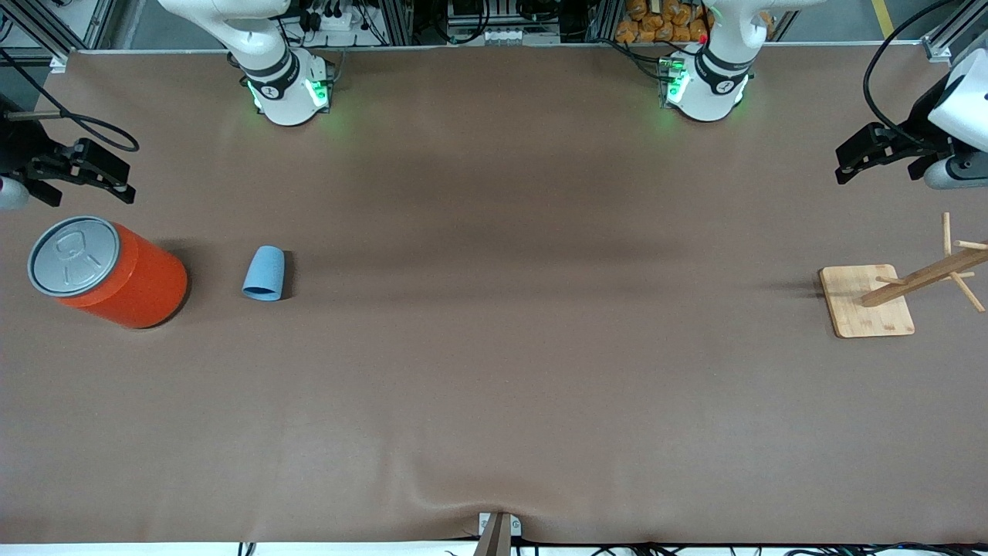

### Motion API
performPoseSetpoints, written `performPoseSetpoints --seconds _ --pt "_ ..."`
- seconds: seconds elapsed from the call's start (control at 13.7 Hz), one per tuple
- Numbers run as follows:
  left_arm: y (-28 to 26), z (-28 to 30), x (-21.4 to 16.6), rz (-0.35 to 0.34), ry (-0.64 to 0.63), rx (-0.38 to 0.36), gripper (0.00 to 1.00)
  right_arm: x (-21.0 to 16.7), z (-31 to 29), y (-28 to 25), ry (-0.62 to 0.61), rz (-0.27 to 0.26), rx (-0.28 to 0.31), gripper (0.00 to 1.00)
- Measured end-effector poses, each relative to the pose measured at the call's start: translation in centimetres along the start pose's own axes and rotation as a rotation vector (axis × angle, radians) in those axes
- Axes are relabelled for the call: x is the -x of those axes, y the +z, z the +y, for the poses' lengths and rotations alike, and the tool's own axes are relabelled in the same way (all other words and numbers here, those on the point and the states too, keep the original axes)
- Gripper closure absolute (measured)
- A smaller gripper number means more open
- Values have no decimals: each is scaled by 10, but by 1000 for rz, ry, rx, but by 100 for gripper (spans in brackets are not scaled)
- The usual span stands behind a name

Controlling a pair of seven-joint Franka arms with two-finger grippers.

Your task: Flip cup

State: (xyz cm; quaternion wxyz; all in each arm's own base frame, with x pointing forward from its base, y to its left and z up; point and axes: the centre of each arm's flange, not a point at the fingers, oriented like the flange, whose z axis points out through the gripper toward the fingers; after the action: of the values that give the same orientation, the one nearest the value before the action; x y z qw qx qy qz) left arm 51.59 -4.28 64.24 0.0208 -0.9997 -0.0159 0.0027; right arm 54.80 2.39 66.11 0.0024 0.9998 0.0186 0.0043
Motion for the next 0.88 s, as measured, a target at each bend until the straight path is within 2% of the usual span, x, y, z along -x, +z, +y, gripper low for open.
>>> performPoseSetpoints --seconds 0.58,0.73,0.88 --pt "-18 -8 2 12 51 2 0 0 0 2 0 -7 0 0" --pt "-16 -11 3 -6 47 1 0 -2 0 13 -5 -28 0 0" --pt "-13 -18 2 -14 40 1 0 -5 -5 30 -21 -80 -1 0"
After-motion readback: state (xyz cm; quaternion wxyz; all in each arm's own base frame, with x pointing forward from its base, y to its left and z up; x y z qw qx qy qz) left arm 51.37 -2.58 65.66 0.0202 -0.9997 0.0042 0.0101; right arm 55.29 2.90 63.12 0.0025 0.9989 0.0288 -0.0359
